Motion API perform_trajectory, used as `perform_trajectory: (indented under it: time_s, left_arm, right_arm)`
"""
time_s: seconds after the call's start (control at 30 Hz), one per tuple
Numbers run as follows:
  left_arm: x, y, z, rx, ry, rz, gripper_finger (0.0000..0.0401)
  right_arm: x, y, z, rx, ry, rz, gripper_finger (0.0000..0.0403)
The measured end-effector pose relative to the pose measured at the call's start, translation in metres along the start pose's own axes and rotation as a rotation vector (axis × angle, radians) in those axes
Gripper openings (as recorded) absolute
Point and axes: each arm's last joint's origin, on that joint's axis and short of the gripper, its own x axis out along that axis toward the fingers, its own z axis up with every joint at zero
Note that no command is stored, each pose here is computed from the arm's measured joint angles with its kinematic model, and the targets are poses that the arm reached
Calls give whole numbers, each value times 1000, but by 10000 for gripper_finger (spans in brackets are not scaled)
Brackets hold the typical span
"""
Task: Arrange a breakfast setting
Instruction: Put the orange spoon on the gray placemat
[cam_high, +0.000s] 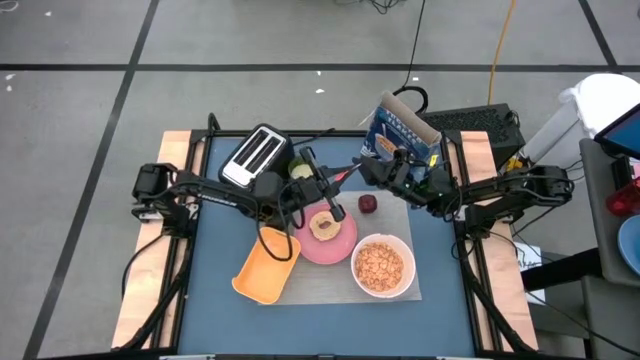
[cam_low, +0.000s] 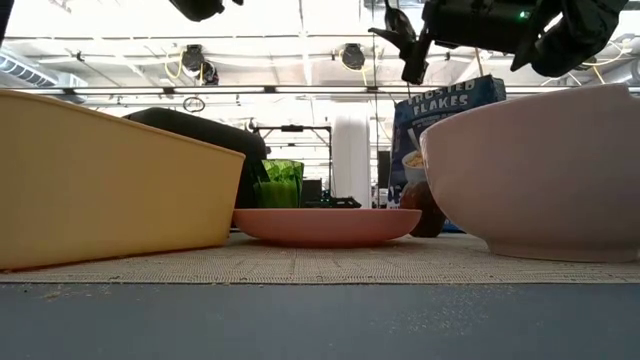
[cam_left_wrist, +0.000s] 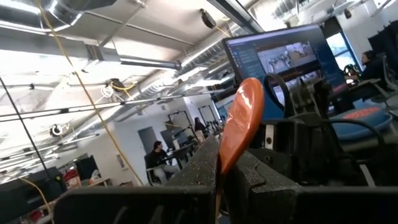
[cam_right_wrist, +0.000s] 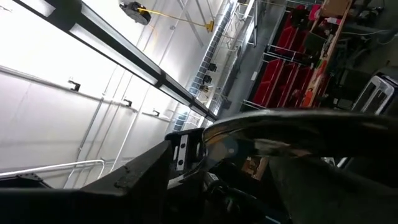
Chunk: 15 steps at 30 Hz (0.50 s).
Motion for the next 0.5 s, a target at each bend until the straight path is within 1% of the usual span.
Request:
perform_trajectory:
  time_s: [0.2, 0.5]
  left_arm:
    - [2, -8, -13, 16, 33, -6, 10]
    - [1, -10, -16, 23, 64, 1, 10]
  right_arm:
    - [0, 0, 0, -1, 3, -2, 212]
    - [0, -1, 0, -8, 4, -9, 131]
